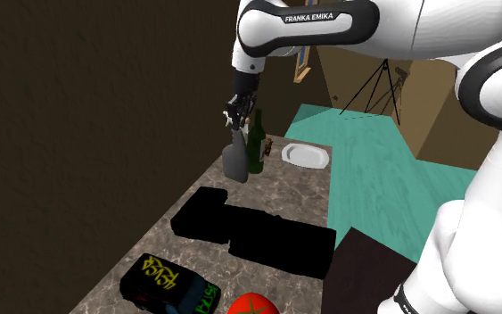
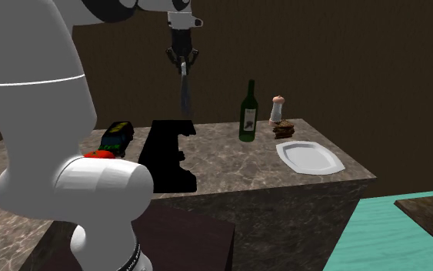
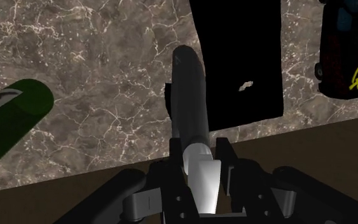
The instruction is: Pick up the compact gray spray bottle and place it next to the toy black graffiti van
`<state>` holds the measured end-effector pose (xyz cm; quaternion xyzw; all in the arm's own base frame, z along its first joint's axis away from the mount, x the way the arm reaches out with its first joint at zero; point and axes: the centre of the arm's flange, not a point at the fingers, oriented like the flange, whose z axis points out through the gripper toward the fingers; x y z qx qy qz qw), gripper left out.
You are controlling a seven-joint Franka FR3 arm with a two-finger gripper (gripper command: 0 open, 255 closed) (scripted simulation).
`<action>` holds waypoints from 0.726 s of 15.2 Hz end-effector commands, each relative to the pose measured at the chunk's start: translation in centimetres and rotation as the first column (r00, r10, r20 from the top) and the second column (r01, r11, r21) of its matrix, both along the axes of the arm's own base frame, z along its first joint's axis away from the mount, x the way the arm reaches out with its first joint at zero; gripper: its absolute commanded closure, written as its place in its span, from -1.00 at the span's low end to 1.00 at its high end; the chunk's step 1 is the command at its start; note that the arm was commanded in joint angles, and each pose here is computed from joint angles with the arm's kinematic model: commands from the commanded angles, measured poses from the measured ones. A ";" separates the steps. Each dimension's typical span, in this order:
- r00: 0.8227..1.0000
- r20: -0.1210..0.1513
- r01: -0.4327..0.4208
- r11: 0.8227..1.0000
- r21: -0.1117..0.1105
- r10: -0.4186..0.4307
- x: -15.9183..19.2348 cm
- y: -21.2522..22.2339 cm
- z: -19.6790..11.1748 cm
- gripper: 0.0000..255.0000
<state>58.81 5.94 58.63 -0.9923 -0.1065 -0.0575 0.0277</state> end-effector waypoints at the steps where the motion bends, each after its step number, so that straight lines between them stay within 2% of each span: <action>1: 1.000 0.001 0.001 1.000 0.000 -0.001 0.1 2.8 0.1 1.00; 11: 1.000 0.001 0.001 1.000 0.000 -0.001 2.2 15.8 0.2 1.00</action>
